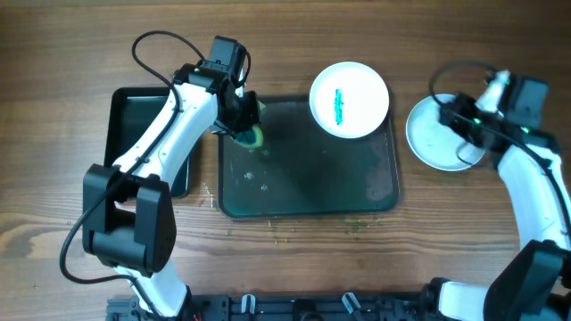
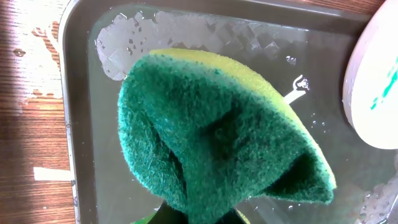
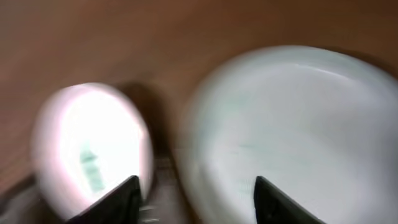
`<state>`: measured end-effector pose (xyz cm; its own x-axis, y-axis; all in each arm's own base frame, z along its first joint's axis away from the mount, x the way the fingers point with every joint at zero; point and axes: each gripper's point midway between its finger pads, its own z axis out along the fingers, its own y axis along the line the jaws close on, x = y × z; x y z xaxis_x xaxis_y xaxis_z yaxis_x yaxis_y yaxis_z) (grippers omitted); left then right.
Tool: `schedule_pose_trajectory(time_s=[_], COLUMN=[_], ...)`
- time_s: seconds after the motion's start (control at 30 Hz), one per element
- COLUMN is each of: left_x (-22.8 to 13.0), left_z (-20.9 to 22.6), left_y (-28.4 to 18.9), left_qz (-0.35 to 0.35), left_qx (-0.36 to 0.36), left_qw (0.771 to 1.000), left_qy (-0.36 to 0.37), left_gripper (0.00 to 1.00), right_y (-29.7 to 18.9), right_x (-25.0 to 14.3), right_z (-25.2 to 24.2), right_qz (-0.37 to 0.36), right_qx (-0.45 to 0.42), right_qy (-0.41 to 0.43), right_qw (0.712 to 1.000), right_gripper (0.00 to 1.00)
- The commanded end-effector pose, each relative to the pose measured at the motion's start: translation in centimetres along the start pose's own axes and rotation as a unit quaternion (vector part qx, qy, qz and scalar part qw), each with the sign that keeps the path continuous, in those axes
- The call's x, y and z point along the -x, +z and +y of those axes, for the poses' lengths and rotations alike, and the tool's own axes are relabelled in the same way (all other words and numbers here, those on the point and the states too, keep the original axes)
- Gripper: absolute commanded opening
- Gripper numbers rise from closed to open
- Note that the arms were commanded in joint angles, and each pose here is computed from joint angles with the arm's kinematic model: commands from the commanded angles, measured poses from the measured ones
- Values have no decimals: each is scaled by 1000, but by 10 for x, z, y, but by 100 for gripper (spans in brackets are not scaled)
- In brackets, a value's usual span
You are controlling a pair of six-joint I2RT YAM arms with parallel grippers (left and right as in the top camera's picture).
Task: Clean dirty plates on tray and stack at the side
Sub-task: 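Pull the last white plate to the tray center with the right gripper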
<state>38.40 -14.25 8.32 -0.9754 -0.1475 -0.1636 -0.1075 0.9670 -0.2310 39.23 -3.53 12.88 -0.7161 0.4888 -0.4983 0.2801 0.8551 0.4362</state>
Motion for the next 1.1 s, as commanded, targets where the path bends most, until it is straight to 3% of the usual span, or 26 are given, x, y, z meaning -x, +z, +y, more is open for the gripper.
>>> schedule_pose_trajectory(time_s=[0.0, 0.33, 0.43, 0.57, 0.67, 0.73, 0.8, 0.93, 1.07], left_x=[6, 6, 6, 6, 6, 6, 6, 6, 6], left_z=[-5, -5, -5, -5, -5, -5, -5, -5, -5], left_y=[-9, -9, -9, -9, -9, -9, -9, -9, -9], left_qz=[-15, -15, -15, -15, -15, -15, -15, -15, -15], left_qx=[-5, -5, -5, -5, -5, -5, -5, -5, -5], left_qw=[1000, 1000, 1000, 1000, 1000, 1000, 1000, 1000, 1000], left_qy=[1, 1, -8, -8, -8, -8, -8, -8, -8], left_gripper=[4, 4, 4, 4, 4, 4, 4, 4, 4], right_y=[16, 111, 111, 88, 52, 42, 52, 74, 95], right_x=[-27, -110, -119, -136, -166, -184, -169, -120, -99], right_z=[54, 33, 41, 62, 81, 85, 70, 76, 93], right_qz=[47, 144, 169, 217, 272, 296, 258, 144, 85], right_qx=[54, -64, -35, 14, 33, 43, -4, -22, 5], right_qy=[-17, -3, -28, -38, -84, -154, -214, -317, -347], right_qw=[997, 988, 985, 975, 958, 942, 942, 937, 934], right_gripper=[43, 25, 11, 8, 14, 39, 50, 50, 48])
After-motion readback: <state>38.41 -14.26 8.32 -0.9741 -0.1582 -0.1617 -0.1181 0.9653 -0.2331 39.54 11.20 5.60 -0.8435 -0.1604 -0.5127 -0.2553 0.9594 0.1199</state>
